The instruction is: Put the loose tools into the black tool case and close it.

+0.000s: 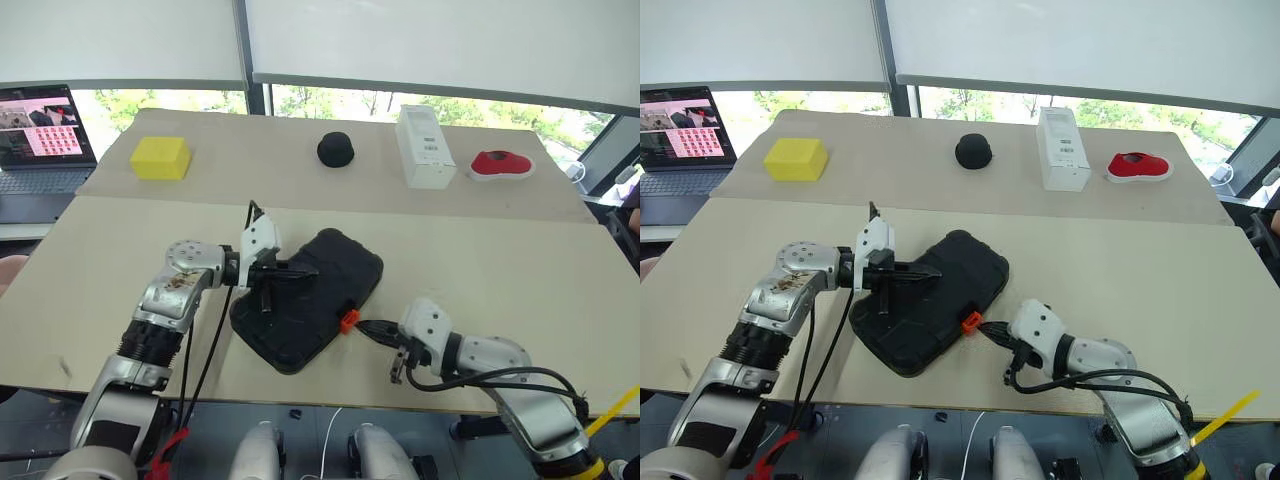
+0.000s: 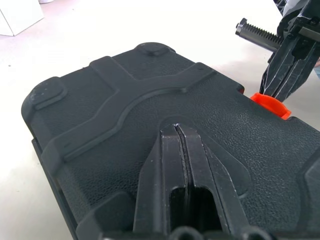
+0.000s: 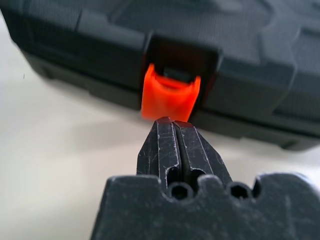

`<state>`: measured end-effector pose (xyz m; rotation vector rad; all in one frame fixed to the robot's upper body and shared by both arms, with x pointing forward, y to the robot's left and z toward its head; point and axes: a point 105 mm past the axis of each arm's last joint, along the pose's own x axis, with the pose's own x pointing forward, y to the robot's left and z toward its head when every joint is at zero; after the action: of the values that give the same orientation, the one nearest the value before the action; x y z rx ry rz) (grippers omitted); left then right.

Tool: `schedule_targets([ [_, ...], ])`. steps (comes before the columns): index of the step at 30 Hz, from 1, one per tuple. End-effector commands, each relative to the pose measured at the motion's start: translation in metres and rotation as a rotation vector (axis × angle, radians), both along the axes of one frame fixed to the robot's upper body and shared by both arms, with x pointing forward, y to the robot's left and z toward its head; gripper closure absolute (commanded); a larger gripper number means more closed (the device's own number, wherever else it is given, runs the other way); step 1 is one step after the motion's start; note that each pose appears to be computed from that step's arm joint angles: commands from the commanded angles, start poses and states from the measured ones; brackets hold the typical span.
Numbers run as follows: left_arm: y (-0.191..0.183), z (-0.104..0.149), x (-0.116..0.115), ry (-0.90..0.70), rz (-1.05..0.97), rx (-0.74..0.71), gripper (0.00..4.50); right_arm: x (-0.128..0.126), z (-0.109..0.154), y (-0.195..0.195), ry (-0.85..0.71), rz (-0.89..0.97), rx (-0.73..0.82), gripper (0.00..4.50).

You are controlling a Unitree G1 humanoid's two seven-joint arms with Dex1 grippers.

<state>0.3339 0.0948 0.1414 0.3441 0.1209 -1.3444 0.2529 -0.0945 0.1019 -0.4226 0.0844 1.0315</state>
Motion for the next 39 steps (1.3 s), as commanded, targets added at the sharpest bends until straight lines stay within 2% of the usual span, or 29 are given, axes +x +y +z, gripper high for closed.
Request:
schedule_targets([
  [1, 0.002, -0.009, 0.000, 0.012, 0.009, 0.033, 4.50, 0.002, 0.015, 0.006, -0.041, 0.013, 0.038, 4.47],
  [5, 0.004, -0.012, 0.001, 0.017, 0.012, 0.041, 4.50, 0.005, 0.020, 0.008, -0.045, 0.008, 0.057, 4.47],
  [13, 0.003, -0.017, 0.000, 0.019, 0.006, 0.047, 4.50, 0.006, 0.003, 0.003, 0.038, 0.008, -0.036, 4.47],
  [21, 0.003, -0.024, 0.000, 0.024, 0.008, 0.064, 4.50, 0.005, 0.009, 0.016, 0.037, 0.052, -0.014, 4.47],
  [28, 0.009, -0.036, 0.003, 0.071, 0.035, 0.141, 4.50, 0.013, 0.018, 0.022, 0.051, 0.052, 0.026, 4.47],
  [39, 0.008, -0.043, -0.001, 0.103, 0.037, 0.161, 4.50, 0.020, -0.001, 0.026, 0.200, 0.075, -0.041, 4.47],
])
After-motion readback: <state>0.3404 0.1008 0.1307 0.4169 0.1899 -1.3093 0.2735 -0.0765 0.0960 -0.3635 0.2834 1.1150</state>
